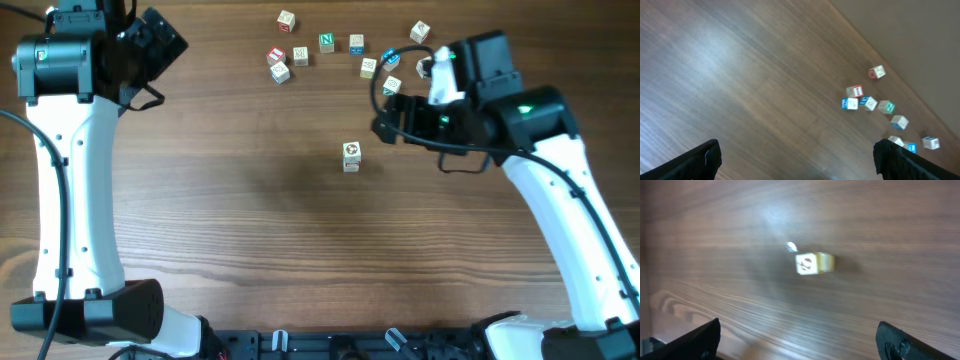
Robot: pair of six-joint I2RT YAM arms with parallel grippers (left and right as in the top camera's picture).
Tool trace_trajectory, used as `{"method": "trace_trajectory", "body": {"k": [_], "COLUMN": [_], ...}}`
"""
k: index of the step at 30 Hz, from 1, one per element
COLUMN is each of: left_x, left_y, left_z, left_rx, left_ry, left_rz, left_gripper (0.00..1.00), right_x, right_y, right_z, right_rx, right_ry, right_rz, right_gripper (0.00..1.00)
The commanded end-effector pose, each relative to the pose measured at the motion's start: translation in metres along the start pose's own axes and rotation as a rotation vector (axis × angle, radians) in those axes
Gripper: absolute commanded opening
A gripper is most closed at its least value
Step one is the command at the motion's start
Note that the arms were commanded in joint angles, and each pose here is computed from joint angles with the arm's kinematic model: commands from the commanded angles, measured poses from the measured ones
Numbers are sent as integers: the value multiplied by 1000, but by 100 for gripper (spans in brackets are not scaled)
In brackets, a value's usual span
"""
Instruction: Form a tower
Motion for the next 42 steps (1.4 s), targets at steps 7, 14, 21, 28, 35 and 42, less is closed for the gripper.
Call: {"method": "trace_trajectory", "body": {"k": [7,14,21,28,35,42], "left_x": [6,6,6,6,6,6], "left_y": [-1,-1,-1,-1,-1,-1], "left_z": [-1,-1,-1,-1,-1,-1], "left_rx": [-5,-5,-5,-5,-5,-4], "left_ry": [6,6,6,6,6,6], "left_rz": [-25,-25,-25,-24,-25,-25], "left_gripper": [100,100,100,100,100,100], "right_x": [16,-2,11,3,-18,-16], "right_y": [74,107,156,193,214,219], "right_z": [-20,-25,-9,14,38,34], "right_rx": [130,316,366,461,515,485], "right_ry": [-27,-19,-132,-109,-69,-56], "right_rz": [175,324,251,289,335,329], "right_gripper": [99,100,100,100,100,100]}}
Point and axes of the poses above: each gripper's point midway between its finger pads, its own y axis out along the fingers, its own x axis along the line the jaws close on, z = x × y, the point moved 3 cm from there along -y, back along the fingers, and after that the axes turned 7 degrees about -y, right-handed, at the moved point
